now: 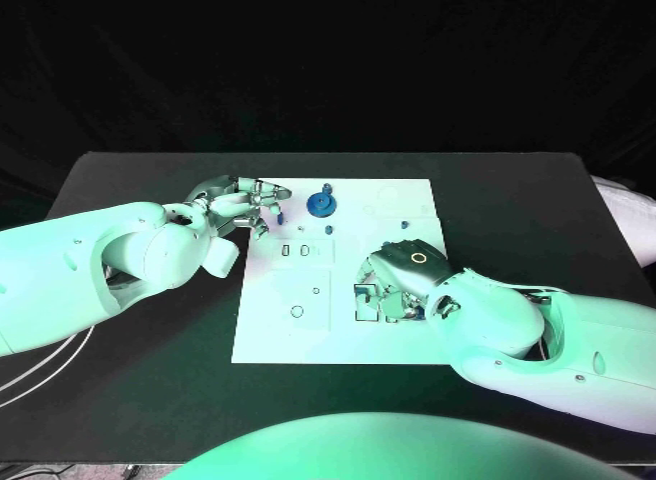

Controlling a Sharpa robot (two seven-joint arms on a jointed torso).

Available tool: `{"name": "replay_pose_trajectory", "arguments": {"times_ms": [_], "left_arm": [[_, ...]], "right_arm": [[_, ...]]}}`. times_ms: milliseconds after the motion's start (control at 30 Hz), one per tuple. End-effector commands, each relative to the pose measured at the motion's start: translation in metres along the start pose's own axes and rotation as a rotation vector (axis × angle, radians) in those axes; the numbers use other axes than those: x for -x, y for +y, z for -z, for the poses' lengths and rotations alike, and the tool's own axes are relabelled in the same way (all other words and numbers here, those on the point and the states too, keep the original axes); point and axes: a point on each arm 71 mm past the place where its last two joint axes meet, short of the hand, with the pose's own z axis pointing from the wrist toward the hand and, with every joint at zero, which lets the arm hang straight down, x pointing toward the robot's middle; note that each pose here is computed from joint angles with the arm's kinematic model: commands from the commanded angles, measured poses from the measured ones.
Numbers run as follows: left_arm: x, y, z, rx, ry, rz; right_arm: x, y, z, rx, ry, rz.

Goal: Assemble the parts on the task board

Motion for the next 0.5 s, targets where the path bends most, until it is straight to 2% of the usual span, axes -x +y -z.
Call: {"name": "replay_pose_trajectory", "arguments": {"times_ms": [33,500], "left_arm": [[-0.0026,-0.0003,-0.0002,-0.001,0.022,-0.004],[-0.0025,-0.0001,-0.0001,0.001,0.023,-0.004]], "right_arm": [[0.0031,0.0015,0.0011,0.019,-0.036,-0.016],[0.0028,-0.0027,0.0021,0.015,-0.022,-0.006]]}}
